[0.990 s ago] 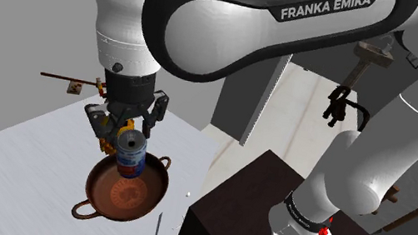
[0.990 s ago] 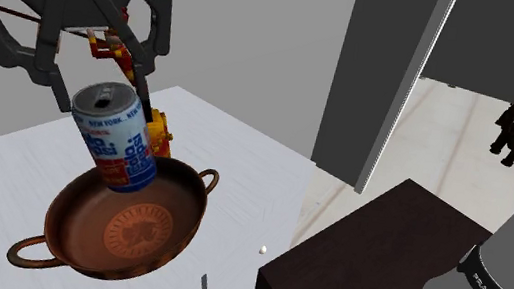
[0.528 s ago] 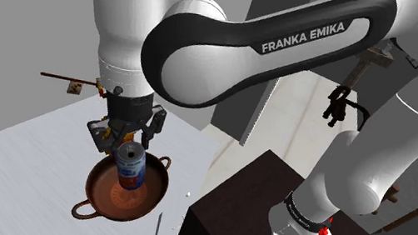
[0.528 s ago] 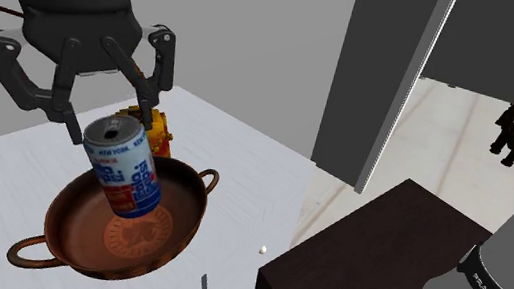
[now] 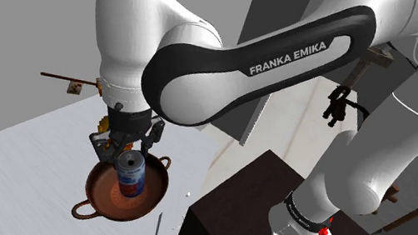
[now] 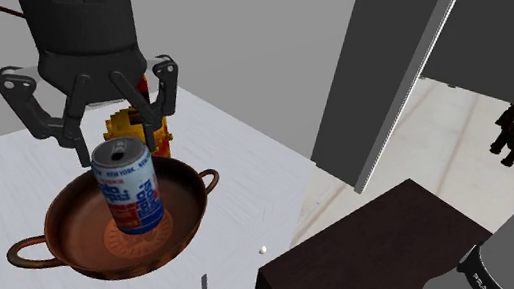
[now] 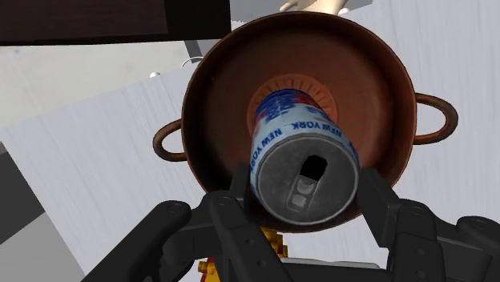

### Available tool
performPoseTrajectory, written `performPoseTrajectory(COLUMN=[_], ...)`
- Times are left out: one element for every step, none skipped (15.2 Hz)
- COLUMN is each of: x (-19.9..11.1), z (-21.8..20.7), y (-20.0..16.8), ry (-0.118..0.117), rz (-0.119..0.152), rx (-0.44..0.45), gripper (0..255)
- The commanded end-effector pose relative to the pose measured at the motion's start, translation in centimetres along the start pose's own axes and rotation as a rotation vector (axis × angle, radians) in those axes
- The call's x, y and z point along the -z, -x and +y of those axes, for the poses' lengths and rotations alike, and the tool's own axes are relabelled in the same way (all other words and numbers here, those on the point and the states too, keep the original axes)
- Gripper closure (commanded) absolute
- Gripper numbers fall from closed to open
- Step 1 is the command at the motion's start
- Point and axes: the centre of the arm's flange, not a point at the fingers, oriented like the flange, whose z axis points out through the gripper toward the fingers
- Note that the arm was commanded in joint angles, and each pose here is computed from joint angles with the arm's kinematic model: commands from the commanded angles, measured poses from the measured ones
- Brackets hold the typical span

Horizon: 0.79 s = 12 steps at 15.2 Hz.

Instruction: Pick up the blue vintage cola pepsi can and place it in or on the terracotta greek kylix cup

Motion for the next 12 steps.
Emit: performPoseTrajectory(x=[0.0, 0.0, 0.0, 0.0, 0.0, 0.0, 0.0, 0.0, 0.0, 0.0, 1.3, 2.6], z=[0.0, 0.0, 0.0, 0.0, 0.0, 0.0, 0.0, 0.0, 0.0, 0.0, 0.0, 0.0], y=[0.0, 0.0, 0.0, 0.0, 0.0, 0.0, 0.0, 0.0, 0.0, 0.0, 0.0, 0.0], ry=[0.000, 0.000, 0.000, 0.000, 0.000, 0.000, 0.000, 0.000, 0.000, 0.000, 0.000, 0.000], rz=[0.000, 0.000, 0.000, 0.000, 0.000, 0.000, 0.000, 0.000, 0.000, 0.000, 0.000, 0.000], rx=[0.000, 0.000, 0.000, 0.000, 0.000, 0.000, 0.000, 0.000, 0.000, 0.000, 0.000, 0.000], gripper=[255, 255, 255, 255, 0, 0, 0, 0, 0, 0, 0, 0])
